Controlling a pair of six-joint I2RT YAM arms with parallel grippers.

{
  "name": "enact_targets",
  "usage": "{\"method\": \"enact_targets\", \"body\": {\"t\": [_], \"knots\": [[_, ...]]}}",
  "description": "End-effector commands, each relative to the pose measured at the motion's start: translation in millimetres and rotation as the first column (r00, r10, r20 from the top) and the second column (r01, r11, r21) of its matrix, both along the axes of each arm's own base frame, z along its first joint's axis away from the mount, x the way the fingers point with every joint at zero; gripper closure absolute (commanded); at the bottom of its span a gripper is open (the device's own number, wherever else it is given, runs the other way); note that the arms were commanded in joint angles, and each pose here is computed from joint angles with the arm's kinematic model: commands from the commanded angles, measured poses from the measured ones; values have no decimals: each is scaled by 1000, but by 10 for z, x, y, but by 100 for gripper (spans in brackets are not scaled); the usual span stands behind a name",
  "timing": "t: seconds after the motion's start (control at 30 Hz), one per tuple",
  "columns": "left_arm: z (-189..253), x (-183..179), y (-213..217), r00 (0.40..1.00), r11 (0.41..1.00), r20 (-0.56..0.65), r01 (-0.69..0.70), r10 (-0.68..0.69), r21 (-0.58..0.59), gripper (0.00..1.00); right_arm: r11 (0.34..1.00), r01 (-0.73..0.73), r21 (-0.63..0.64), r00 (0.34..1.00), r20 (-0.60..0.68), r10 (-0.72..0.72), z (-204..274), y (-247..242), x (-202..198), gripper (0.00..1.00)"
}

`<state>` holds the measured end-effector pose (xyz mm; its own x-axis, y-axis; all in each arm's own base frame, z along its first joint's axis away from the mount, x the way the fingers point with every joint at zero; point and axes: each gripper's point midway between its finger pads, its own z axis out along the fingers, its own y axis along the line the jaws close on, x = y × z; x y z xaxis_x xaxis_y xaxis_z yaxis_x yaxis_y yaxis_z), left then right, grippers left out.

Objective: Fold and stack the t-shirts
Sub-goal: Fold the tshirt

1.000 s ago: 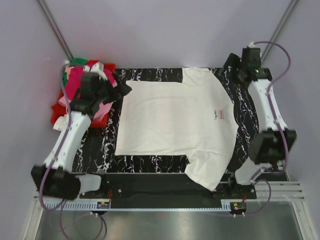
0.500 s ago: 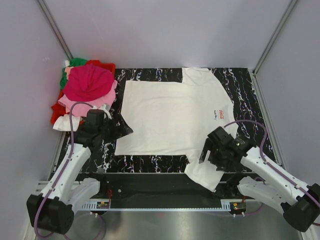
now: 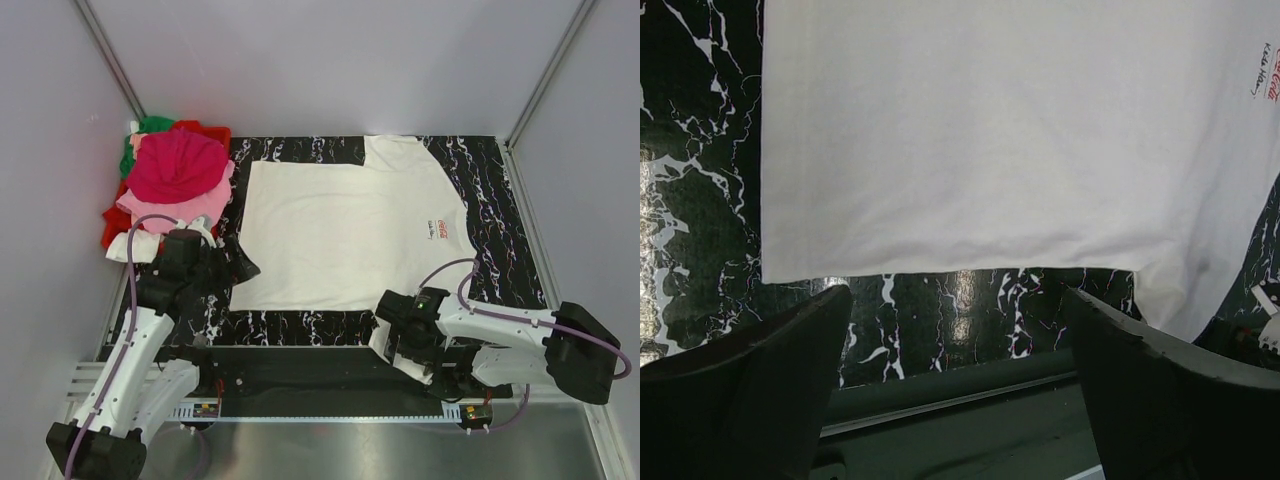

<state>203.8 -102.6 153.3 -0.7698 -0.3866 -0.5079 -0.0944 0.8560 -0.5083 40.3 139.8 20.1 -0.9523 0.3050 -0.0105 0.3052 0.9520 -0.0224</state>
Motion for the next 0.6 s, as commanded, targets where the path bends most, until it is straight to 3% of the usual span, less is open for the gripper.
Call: {"method": "enact_targets", "body": {"t": [0.0,0.1,0.23,0.37,0.57], "knots": [[122,38,-2,999,1000,46,2,-2,3,7,998,45,-36,998,46,-43,-70,14,97,19],[80,46,26,999,1000,31,-26,25,12,7,997,32,-65,999,34,-30,-86,19,103,30],[43,60,48,999,999,22,-50,49,18,7,995,8,-100,1000,23,-5,-106,27,89,75],[8,73,67,998,998,9,-64,63,27,8,996,2,-94,1000,30,1,-97,36,87,100],[-144,52,151,986,986,-52,-156,159,53,11,998,10,-60,996,84,-5,97,38,142,100]]}}
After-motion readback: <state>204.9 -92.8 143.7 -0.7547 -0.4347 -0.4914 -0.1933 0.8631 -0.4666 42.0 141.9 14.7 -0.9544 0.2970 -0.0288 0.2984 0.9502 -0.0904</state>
